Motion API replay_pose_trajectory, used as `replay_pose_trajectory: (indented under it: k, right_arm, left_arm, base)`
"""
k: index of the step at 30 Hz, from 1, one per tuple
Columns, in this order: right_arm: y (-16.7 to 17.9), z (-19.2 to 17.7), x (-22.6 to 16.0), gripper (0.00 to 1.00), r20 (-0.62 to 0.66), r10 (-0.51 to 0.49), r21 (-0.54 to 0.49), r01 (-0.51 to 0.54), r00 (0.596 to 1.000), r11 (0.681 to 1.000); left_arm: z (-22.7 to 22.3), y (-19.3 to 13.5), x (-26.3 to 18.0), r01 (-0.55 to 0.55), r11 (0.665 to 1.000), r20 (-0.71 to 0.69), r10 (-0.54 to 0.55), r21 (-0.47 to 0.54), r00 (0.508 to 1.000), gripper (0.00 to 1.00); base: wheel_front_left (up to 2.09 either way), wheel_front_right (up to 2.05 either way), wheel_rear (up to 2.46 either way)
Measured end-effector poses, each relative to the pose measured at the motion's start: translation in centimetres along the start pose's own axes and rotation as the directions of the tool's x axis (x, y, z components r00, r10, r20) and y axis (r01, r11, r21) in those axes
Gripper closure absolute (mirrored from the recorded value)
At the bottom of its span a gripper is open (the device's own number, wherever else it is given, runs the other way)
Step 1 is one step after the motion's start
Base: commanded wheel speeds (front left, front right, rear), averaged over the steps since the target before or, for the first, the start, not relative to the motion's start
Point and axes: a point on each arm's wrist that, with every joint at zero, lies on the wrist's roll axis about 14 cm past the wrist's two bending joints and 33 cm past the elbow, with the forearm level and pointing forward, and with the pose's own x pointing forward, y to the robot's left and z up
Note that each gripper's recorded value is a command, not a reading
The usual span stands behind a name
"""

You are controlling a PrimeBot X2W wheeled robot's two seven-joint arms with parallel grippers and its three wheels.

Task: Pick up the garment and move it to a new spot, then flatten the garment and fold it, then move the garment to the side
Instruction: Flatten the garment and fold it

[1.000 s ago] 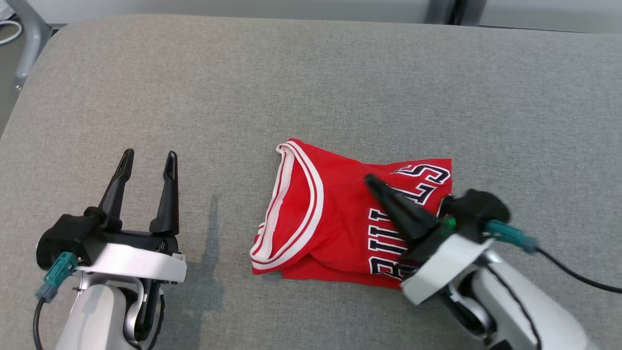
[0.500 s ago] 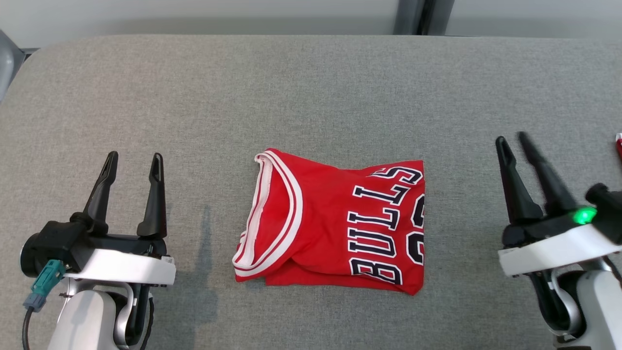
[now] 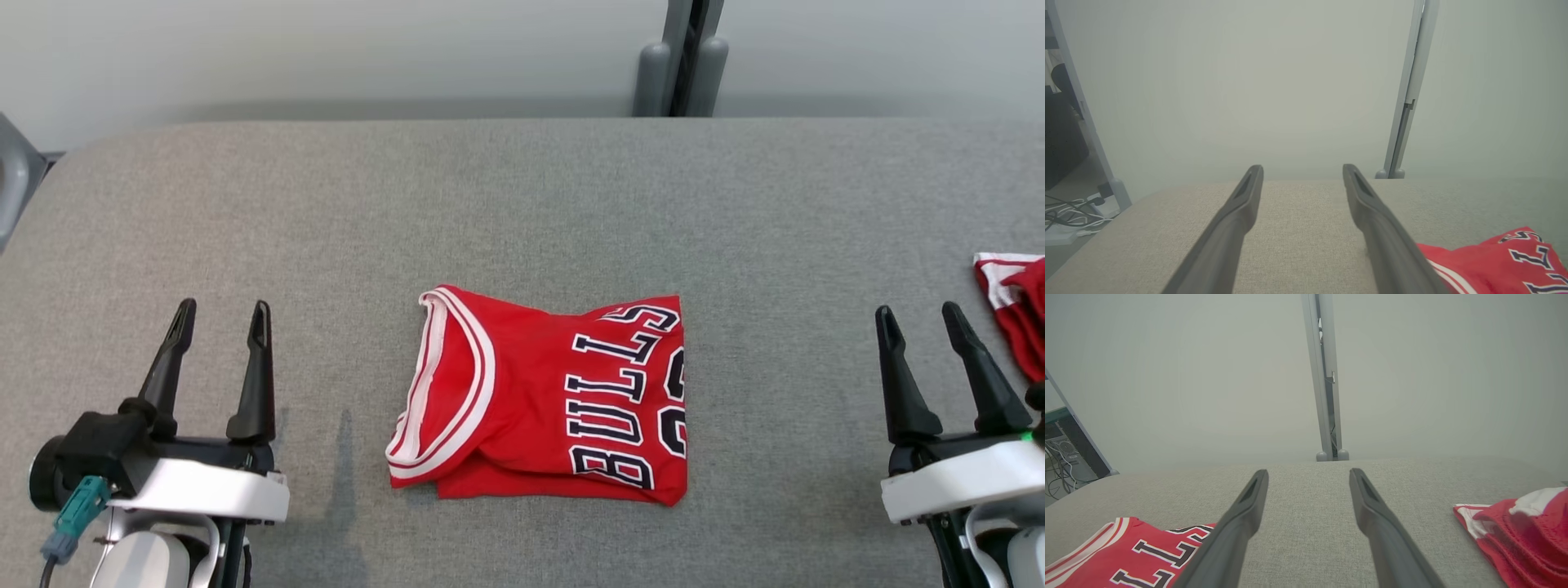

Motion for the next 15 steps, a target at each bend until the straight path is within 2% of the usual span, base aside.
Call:
replay_pose_trajectory:
  k: [15]
  right_arm:
    - [-0.1,1.5,-4.4,0.0,0.004,-0.033,-0.008,0.033,0.999,0.999]
  left_arm:
    - [3.0,-0.9,-3.3,0.055,0.998,0.06,-0.056,0.021,0.997,0.0]
  base:
    - [0.0,0.0,0.0]
